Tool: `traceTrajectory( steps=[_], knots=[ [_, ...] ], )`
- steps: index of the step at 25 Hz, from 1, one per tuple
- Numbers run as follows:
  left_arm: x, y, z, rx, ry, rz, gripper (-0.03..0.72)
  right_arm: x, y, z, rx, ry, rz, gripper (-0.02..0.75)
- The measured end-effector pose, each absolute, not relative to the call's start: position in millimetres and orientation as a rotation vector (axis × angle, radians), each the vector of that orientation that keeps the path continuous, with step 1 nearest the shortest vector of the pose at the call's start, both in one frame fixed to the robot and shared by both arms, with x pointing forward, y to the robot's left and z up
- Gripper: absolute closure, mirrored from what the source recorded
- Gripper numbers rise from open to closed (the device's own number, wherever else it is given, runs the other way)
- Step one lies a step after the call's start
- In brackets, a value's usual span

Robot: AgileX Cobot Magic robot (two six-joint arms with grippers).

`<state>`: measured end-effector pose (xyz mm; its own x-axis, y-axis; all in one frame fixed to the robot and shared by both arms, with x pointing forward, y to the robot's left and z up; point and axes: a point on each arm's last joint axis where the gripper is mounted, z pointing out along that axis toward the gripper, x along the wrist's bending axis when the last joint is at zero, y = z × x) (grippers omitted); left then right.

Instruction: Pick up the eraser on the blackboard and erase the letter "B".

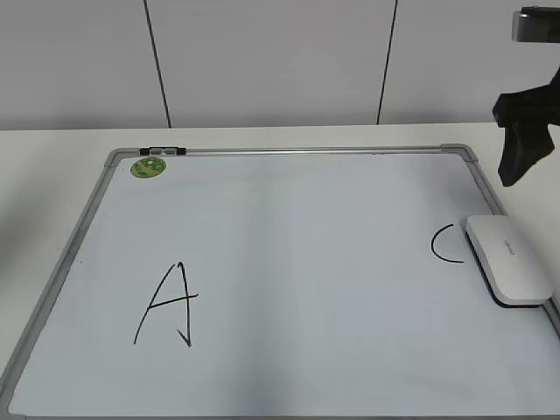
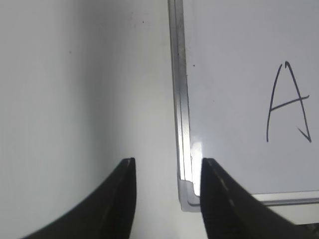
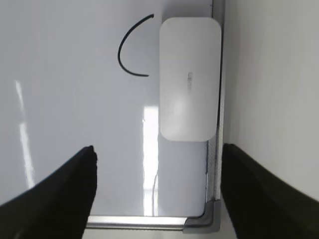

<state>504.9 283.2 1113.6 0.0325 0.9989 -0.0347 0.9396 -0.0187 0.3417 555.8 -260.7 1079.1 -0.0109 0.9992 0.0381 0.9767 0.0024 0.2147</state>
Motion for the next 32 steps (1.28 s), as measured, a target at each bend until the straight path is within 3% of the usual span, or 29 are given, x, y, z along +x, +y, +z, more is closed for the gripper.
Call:
traceTrajectory(
  steps=[10, 19, 26, 32],
  knots=[
    [400, 290, 1083, 1.943, 1.947, 0.407, 0.395, 462, -258, 1087, 1.978, 2.095, 0.385, 0.164],
    [317, 295, 1061, 1.843, 1.851, 0.540, 0.396, 365, -275, 1067, 1.919, 2.033, 0.539, 0.164],
    [272, 301, 1056, 1.776, 1.781, 0.671, 0.406, 307, -284, 1052, 1.879, 1.968, 0.701, 0.164],
    [260, 304, 1057, 1.728, 1.734, 0.754, 0.419, 280, -296, 1046, 1.786, 1.889, 0.709, 0.164]
  ],
)
